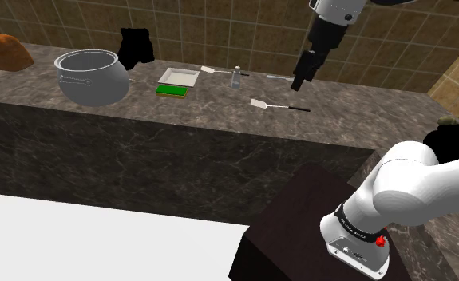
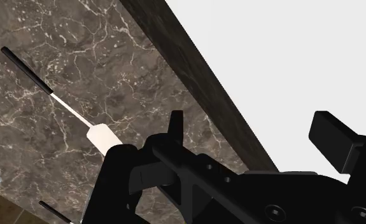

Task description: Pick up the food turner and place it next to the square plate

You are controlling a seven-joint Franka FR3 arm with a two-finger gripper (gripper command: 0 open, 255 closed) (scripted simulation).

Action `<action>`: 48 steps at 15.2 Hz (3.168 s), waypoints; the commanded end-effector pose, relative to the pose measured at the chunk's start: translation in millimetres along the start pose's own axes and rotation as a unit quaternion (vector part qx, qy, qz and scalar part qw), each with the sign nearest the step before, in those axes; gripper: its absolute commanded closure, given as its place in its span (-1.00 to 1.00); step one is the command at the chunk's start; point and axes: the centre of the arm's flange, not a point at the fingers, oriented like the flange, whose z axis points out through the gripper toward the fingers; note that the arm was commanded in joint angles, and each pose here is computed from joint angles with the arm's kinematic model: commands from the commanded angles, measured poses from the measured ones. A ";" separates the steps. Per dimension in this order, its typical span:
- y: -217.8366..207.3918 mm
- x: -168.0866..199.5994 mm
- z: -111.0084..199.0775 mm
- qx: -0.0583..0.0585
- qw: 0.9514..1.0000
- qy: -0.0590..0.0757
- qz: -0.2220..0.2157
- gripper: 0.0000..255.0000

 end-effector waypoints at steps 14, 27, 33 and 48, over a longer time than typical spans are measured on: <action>133.6 45.2 96.8 -0.008 0.991 -0.036 -0.130 -1.00; 253.5 116.5 195.9 -0.015 0.963 -0.072 -0.258 -1.00; 282.2 136.9 232.4 -0.017 0.953 -0.081 -0.290 -1.00; 284.6 132.7 261.4 -0.017 0.953 -0.081 -0.290 1.00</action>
